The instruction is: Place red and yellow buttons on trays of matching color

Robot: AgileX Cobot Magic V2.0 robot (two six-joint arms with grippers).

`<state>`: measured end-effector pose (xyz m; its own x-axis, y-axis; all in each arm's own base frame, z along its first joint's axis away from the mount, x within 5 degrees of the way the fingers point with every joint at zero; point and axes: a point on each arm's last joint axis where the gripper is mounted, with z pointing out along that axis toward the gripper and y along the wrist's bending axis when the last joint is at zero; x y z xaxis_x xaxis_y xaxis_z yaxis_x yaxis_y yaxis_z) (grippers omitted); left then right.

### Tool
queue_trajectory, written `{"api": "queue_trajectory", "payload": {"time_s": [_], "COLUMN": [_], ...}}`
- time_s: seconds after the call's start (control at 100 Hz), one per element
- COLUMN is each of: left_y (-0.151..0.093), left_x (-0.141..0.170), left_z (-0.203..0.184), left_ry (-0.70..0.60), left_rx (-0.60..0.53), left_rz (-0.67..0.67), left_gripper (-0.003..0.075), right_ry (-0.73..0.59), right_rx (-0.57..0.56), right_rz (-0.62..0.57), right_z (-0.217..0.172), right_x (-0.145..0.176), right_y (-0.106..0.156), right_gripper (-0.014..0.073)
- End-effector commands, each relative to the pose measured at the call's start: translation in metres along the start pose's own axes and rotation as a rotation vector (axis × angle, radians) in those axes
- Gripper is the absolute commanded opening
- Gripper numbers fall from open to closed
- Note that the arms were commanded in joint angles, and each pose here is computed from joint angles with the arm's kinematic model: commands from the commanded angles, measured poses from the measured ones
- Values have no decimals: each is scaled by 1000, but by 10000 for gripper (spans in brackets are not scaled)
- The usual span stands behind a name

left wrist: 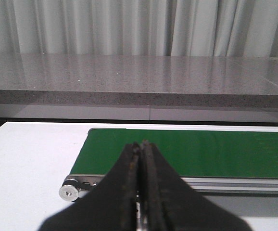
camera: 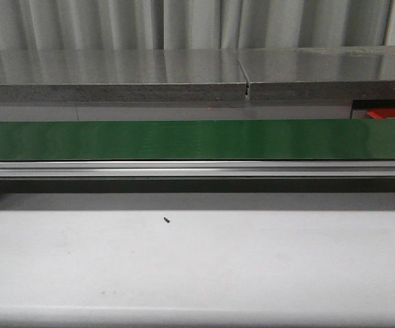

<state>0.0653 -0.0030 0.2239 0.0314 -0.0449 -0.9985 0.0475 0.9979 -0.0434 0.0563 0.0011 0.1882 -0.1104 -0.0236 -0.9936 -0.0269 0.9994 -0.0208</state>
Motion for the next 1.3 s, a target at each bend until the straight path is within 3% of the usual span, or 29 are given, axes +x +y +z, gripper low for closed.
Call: {"api": "queue_trajectory", "payload": {"time_s": [0.0, 0.13, 1.29], "left_y": [-1, -1, -1], "left_x": [-7, 3, 4], "left_z": [-6, -14, -13], "left_ry": [-127, -184, -163], "left_rx": [20, 23, 21], "left_rz": [-10, -10, 17], "left_gripper": [-19, -19, -19], "right_ry": [-100, -100, -98], "right_rx": [5, 5, 5], "right_rz": [-3, -3, -3], "right_z": [-2, -2, -1], "right_x": [-9, -9, -9], "right_y": [0, 0, 0], "right_gripper": [-117, -117, -117]}}
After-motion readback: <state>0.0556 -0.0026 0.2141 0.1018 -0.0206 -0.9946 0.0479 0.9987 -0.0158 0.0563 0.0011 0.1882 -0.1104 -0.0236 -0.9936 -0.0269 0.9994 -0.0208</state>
